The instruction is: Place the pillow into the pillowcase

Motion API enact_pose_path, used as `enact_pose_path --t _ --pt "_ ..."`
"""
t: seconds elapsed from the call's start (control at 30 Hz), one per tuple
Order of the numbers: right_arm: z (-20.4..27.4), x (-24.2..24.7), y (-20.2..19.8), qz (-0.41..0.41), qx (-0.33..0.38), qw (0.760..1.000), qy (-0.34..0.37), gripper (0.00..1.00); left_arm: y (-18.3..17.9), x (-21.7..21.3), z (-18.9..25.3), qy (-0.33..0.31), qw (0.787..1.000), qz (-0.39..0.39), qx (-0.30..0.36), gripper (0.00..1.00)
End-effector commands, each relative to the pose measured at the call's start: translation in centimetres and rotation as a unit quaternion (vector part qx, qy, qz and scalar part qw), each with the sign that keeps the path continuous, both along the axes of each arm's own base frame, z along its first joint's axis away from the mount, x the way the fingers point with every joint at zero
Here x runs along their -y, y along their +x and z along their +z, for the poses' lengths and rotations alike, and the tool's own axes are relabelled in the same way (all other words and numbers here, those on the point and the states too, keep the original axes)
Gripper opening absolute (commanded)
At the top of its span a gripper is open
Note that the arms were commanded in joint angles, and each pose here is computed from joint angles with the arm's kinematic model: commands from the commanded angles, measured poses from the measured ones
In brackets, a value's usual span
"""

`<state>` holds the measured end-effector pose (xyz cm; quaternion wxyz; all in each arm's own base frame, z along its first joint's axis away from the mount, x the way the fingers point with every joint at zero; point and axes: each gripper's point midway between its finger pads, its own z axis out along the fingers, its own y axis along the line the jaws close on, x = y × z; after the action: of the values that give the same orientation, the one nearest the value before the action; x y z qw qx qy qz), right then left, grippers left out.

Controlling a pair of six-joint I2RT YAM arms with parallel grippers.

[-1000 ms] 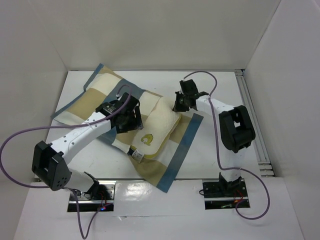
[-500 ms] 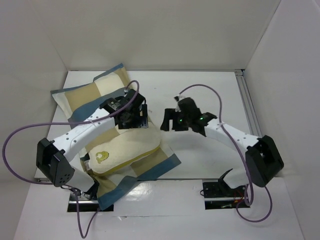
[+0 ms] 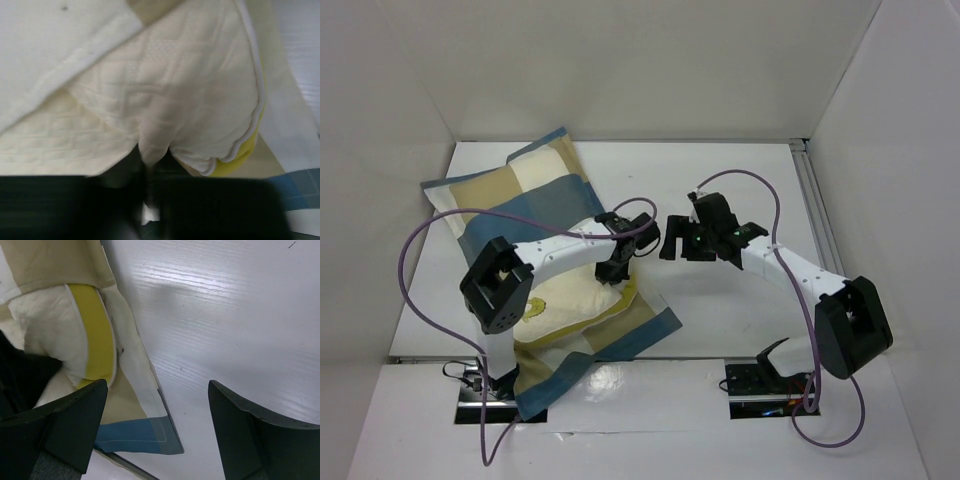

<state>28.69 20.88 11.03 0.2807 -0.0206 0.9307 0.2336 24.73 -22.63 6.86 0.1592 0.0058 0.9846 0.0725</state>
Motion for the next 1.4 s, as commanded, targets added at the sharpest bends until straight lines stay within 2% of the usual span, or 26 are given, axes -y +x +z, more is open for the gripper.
enact_pose_path --t 0.0,0.1,0.17,0.2,0.23,0.27,0.47,0.63,0.73,0.77,0.83,0.87,0.9,0.93,0.97,1.07,1.13,1.17,1.2,1.23,1.27,1.33,1.37 --pt "0.4 0.4 -0.4 0.02 0.01 1.0 -0.01 0.89 1.1 -1.7 1.0 0.044 0.998 0.037 0.021 0.0" --pt "0.4 -0.3 0.0 0.05 0.015 0.999 -0.01 0.9 1.7 -2.8 4.7 0.023 0.998 0.037 0.048 0.0" --pt "0.2 -1.1 0.7 0.076 0.014 0.997 -0.012 0.91 2.2 -3.8 9.1 -0.024 0.996 0.032 0.083 0.0" --pt "0.1 -1.8 0.9 0.089 0.017 0.996 -0.01 0.93 2.2 -4.4 10.2 -0.039 0.995 0.032 0.09 0.0" --pt "0.1 -2.7 1.1 0.106 0.021 0.994 -0.007 1.0 2.0 -4.6 12.1 -0.071 0.992 0.031 0.102 0.0" --pt "0.0 -3.3 1.2 0.118 0.02 0.993 -0.008 1.0 2.5 -5.5 13.1 -0.081 0.99 0.039 0.111 0.0" --pt "0.1 -7.6 4.1 0.174 0.085 0.981 -0.032 1.0 2.9 -6.1 14.9 -0.11 0.987 0.021 0.113 0.0" --pt "0.8 -11.2 4.7 0.244 0.111 0.963 0.03 1.0 3.3 -6.3 14.9 -0.108 0.987 0.022 0.114 0.0" --pt "0.8 -12.7 6.0 0.254 0.134 0.957 0.05 0.99 3.6 -5.8 15.6 -0.121 0.985 0.02 0.122 0.0" --pt "0.5 -12.9 6.4 0.254 0.135 0.956 0.05 0.96 3.8 -6.1 15.6 -0.12 0.985 0.024 0.123 0.0" --pt "-0.2 -13.8 7.2 0.26 0.129 0.955 0.054 0.8 3.8 -5.9 15.9 -0.124 0.984 0.018 0.124 0.0" --pt "-0.5 -14.1 6.9 0.269 0.116 0.954 0.06 0.66 3.8 -5.9 15.9 -0.124 0.984 0.018 0.124 0.0" --pt "-0.6 -14.7 6.3 0.28 0.109 0.951 0.065 0.29 3.9 -5.6 16.0 -0.131 0.983 0.016 0.125 0.0" --pt "-0.7 -14.7 6.0 0.283 0.104 0.951 0.067 0.1 4.0 -5.7 16.0 -0.134 0.983 0.019 0.124 0.0" --pt "-0.7 -14.7 6.0 0.283 0.104 0.951 0.067 0.0 4.4 -5.8 15.7 -0.135 0.982 0.024 0.127 0.0" --pt "3.4 -14.3 6.6 0.275 0.148 0.947 0.077 0.0 5.4 -5.5 16.0 -0.155 0.979 0.03 0.131 0.0" --pt "7.1 -13.7 7.0 0.26 0.171 0.947 0.085 0.0 6.8 -5.6 17.4 -0.16 0.974 0.038 0.156 0.0" --pt "12.8 -13.7 6.9 0.255 0.218 0.936 0.105 0.0 7.9 -5.9 19.3 -0.161 0.971 0.042 0.173 0.0" --pt "15.6 -13.3 6.7 0.249 0.242 0.932 0.108 0.0 8.5 -6.1 20.2 -0.159 0.969 0.049 0.181 0.0" --pt "17.9 -12.7 5.8 0.245 0.244 0.931 0.115 0.0 9.0 -6.1 21.4 -0.155 0.968 0.047 0.19 0.0" --pt "23.5 -12.4 3.4 0.247 0.287 0.915 0.142 0.0 9.7 -6.7 24.6 -0.161 0.961 0.056 0.216 0.0" --pt "27.0 -11.4 0.5 0.242 0.304 0.908 0.158 0.0 11.4 -6.5 25.2 -0.134 0.964 0.058 0.222 0.0" --pt "27.8 -10.9 -0.6 0.236 0.308 0.906 0.167 0.0 12.0 -5.7 27.2 -0.146 0.957 0.053 0.246 0.0"
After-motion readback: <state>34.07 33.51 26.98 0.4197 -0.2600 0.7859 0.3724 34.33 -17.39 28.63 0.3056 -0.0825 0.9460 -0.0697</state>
